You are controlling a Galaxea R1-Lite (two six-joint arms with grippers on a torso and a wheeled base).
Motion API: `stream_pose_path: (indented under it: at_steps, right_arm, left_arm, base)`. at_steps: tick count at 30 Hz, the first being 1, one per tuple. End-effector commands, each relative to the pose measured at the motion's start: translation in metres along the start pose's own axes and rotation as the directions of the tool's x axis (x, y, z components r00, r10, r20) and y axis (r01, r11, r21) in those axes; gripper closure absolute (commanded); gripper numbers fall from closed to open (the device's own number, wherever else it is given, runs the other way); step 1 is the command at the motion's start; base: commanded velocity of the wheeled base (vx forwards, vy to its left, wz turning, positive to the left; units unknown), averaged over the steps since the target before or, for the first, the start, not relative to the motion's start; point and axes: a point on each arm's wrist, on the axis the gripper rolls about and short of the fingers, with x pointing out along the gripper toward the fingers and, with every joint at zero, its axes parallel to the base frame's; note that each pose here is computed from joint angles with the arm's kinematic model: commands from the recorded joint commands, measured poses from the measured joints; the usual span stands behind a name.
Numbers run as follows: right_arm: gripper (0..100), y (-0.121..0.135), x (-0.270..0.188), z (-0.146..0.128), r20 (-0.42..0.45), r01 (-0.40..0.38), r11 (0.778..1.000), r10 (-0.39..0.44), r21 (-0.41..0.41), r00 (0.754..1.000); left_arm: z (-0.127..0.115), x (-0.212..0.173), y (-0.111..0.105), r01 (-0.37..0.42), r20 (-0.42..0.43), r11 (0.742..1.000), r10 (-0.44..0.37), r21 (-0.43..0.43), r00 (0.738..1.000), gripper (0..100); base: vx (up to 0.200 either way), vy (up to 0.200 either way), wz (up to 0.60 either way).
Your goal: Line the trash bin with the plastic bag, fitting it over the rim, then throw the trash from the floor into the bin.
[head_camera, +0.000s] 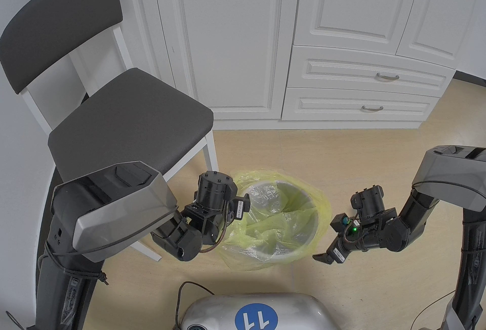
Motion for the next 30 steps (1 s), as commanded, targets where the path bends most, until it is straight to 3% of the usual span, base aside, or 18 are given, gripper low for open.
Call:
stream_pose_path:
  at_steps: [1, 5, 9, 14, 17, 21, 22, 27, 30]
  right_arm:
    - [0, 0.011, -0.002, -0.012, -0.097, -0.064, 0.996, 0.058, -0.055, 0.994]
    - [0, 0.015, 0.006, -0.014, -0.115, -0.072, 0.996, 0.065, -0.055, 0.991]
    - [0, 0.013, 0.014, -0.015, -0.139, -0.023, 0.999, 0.016, -0.049, 0.990]
    - [0, 0.006, -0.015, -0.001, -0.082, 0.010, 0.999, -0.014, -0.050, 0.997]
    - [0, 0.002, -0.040, 0.014, 0.007, 0.015, 0.999, -0.015, -0.050, 1.000]
    - [0, 0.001, -0.049, 0.021, 0.046, 0.012, 0.999, -0.010, -0.030, 0.999]
    - [0, -0.001, -0.057, 0.026, 0.092, 0.004, 1.000, -0.004, -0.006, 0.996]
    - [0, 0.009, -0.056, 0.021, 0.090, -0.068, 0.997, 0.071, -0.038, 0.993]
    - [0, 0.023, -0.039, 0.016, 0.068, -0.146, 0.979, 0.156, -0.142, 0.985]
  left_arm:
    - [-0.003, -0.026, -0.002, 0.040, -0.015, 0.999, -0.040, 0.018, 0.999, 0]
    - [-0.015, -0.029, 0.000, 0.070, -0.053, 0.997, -0.068, 0.025, 0.996, 0]
    - [-0.028, -0.023, 0.005, 0.076, -0.092, 0.997, -0.074, 0.023, 0.993, 0]
    - [-0.038, -0.020, 0.015, 0.058, -0.129, 0.998, -0.054, 0.024, 0.990, 0]
    - [-0.045, -0.024, 0.021, 0.075, -0.162, 0.997, -0.071, 0.022, 0.984, 0]
    - [-0.044, -0.024, 0.021, 0.078, -0.154, 0.997, -0.075, 0.012, 0.985, 0]
    - [-0.041, -0.025, 0.023, 0.077, -0.117, 0.997, -0.077, 0.001, 0.990, 0]
    - [-0.041, -0.030, 0.024, 0.083, -0.116, 0.997, -0.081, 0.005, 0.990, 0]
    - [-0.038, -0.032, 0.025, 0.085, -0.110, 0.996, -0.084, 0.003, 0.990, 0]
  base:
    - [0.000, 0.000, 0.00]
    - [0.000, 0.000, 0.00]
    - [0.000, 0.000, 0.00]
    - [0.000, 0.000, 0.00]
    - [0.000, 0.000, 0.00]
    - [0.000, 0.000, 0.00]
    - [0.000, 0.000, 0.00]
    - [0.000, 0.000, 0.00]
    - [0.000, 0.000, 0.00]
